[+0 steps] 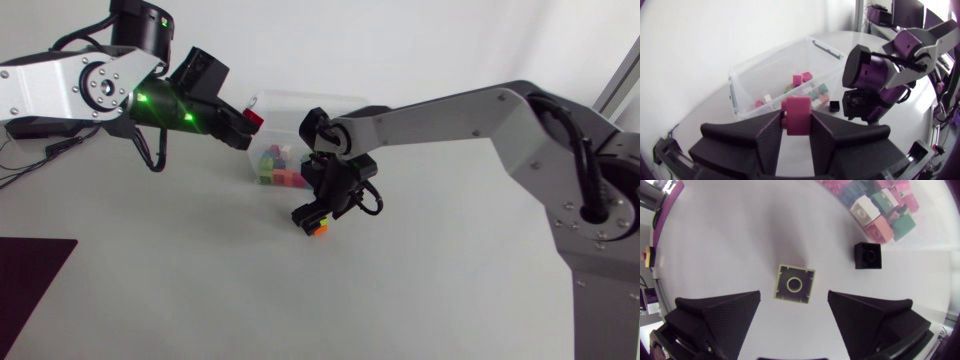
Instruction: Place the duplo bricks in the container
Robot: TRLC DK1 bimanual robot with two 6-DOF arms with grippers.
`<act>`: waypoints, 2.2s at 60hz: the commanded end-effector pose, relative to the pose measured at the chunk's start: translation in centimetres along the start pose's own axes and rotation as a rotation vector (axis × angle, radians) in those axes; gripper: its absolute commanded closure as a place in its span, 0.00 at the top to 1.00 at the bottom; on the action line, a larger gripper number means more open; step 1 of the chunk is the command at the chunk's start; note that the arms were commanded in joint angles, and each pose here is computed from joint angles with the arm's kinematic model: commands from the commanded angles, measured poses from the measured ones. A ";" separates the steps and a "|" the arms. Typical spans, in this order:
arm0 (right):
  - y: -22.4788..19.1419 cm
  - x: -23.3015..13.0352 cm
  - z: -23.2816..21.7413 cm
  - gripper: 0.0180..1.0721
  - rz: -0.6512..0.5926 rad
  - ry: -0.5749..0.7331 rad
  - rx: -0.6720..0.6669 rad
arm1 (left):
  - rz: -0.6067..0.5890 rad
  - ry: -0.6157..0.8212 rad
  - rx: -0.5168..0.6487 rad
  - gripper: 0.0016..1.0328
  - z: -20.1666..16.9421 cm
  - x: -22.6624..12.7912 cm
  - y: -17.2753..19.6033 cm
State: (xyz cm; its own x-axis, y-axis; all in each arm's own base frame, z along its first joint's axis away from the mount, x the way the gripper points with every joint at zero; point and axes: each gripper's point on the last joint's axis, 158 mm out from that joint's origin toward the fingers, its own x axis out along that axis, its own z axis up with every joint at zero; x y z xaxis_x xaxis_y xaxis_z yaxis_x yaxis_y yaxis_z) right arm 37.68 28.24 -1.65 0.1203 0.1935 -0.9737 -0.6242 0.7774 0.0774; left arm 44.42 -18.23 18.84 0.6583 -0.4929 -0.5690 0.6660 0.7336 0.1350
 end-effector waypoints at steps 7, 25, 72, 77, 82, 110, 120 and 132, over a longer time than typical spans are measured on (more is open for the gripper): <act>-0.7 2.1 0.1 0.86 -0.007 0.067 0.032 | 0.030 -0.078 -0.078 0.28 1.8 -0.2 2.0; -0.8 3.1 0.8 0.66 -0.021 0.104 0.028 | 0.042 -0.110 -0.109 0.28 2.7 2.5 3.6; -2.2 -5.4 0.7 0.30 -0.027 -0.024 0.068 | 0.039 -0.117 -0.205 0.30 3.8 9.6 5.9; -2.6 -7.5 1.0 0.30 -0.020 -0.072 0.079 | 0.050 -0.112 -0.213 0.33 3.7 10.5 6.3; -3.1 -10.1 1.9 0.30 -0.024 -0.139 0.089 | 0.057 -0.108 -0.233 0.56 3.5 11.2 6.8; -4.9 -17.3 8.3 0.30 -0.035 -0.461 0.098 | 0.034 -0.024 -0.179 0.95 1.4 6.4 4.0; -5.4 -18.7 9.8 0.30 -0.042 -0.528 0.093 | 0.049 -0.028 -0.162 0.95 0.9 3.4 3.6; -5.8 -19.1 11.4 0.30 -0.051 -0.586 0.088 | 0.083 -0.017 -0.168 0.95 -1.4 1.0 3.9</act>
State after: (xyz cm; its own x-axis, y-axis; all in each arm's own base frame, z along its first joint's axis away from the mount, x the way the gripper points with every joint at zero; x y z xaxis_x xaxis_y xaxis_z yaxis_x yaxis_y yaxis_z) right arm 46.69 26.59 18.10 0.5450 0.4193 -0.7261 -0.5584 0.8275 0.0587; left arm 48.16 -16.72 18.67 0.7098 -0.4616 -0.5322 0.5576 0.8297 0.0241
